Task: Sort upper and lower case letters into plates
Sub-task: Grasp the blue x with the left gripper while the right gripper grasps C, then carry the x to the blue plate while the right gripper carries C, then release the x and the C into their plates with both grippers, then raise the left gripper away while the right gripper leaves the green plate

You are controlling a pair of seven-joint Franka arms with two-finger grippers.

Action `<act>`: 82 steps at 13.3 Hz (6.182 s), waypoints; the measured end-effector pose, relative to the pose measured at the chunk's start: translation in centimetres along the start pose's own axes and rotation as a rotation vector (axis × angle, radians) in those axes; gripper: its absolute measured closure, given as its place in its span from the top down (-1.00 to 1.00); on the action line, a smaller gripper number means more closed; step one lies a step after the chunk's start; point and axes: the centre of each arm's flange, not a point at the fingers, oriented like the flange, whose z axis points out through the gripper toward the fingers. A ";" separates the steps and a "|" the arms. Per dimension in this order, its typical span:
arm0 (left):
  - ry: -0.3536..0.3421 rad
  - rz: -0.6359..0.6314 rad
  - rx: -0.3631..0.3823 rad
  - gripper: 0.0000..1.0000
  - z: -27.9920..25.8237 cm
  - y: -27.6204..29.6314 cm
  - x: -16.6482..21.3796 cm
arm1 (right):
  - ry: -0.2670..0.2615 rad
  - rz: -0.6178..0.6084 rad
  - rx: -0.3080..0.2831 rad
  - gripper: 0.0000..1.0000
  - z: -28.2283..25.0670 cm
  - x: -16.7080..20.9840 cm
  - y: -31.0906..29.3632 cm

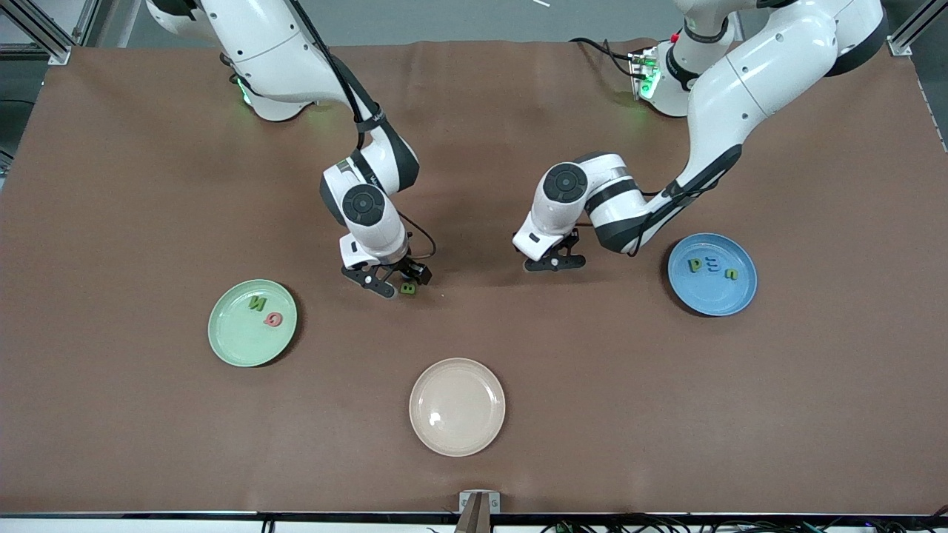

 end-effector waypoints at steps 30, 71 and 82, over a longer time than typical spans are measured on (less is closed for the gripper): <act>0.002 0.037 -0.023 -0.45 -6.7 -30.1 15.4 | -0.029 0.040 -0.063 -0.33 -1.2 -0.2 -0.1; -0.092 0.103 0.001 1.00 -9.1 -35.7 16.2 | -0.063 -0.223 -0.070 0.64 -4.0 28.6 22.7; -0.176 0.050 -0.045 0.99 -13.4 -27.8 15.1 | -0.088 -0.019 -0.065 1.00 -9.3 20.5 8.9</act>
